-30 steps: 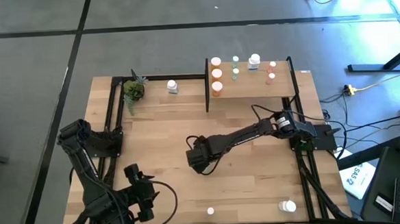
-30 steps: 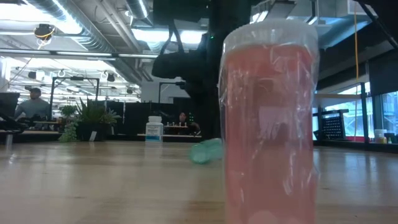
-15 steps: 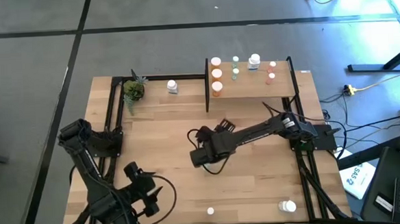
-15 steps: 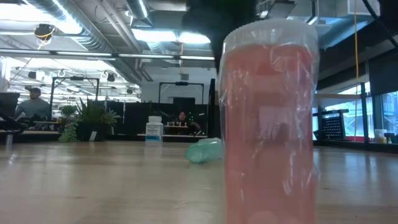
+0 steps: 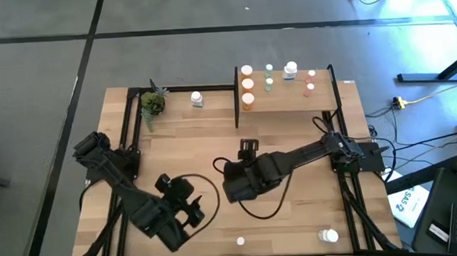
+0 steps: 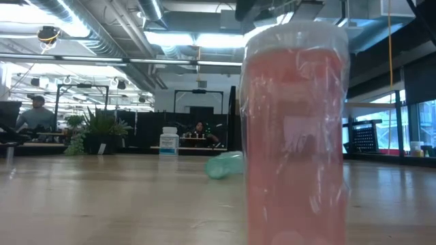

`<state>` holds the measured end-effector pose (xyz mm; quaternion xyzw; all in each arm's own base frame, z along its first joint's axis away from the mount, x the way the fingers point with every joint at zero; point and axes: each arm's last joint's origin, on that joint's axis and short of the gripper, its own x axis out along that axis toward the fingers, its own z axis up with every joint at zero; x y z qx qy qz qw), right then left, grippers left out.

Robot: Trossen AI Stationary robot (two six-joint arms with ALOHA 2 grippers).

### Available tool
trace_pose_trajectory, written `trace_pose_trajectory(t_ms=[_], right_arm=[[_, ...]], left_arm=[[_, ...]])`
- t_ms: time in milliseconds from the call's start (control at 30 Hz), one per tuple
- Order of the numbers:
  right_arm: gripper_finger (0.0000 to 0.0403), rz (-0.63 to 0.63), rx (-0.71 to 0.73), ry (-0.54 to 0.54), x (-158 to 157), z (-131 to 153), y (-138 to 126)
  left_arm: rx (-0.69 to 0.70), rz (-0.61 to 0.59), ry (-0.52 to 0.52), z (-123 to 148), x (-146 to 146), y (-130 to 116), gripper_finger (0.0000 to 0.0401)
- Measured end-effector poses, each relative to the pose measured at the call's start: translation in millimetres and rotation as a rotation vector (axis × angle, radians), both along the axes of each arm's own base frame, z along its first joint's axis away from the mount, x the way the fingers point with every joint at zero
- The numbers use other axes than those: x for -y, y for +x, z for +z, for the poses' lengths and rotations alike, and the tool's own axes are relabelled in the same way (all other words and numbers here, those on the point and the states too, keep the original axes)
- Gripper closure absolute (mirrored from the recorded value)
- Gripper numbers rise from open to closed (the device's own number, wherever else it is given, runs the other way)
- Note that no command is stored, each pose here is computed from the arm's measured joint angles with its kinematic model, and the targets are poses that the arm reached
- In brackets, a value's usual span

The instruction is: Pick and place medicine bottles onto shelf by color

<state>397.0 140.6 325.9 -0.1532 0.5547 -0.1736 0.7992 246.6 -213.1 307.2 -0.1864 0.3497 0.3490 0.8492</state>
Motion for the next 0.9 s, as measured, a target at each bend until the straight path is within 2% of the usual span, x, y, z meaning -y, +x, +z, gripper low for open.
trace_pose_trajectory(t_ms=[100, 367, 667, 900], right_arm=[[0.0202, 0.064, -0.021, 0.029, -3.2, 10.4, -10.1], [0.0202, 0.123, 0.108, 0.062, -2.9, 63.6, -50.0], [0.0202, 0.204, 0.231, 0.125, -8.3, 110.3, -100.0], [0.0202, 0.247, 0.253, 0.143, -18.0, 117.8, -114.4]], left_arm=[[-0.026, 0.033, -0.026, -1.2, -8.7, 7.3, 0.0147], [-0.06, 0.105, -0.072, -22.3, -30.3, 27.2, 0.0147], [0.058, -0.002, -0.093, -43.7, -56.9, 73.3, 0.0147], [0.175, -0.001, -0.11, -66.9, -80.8, 95.6, 0.0147]])
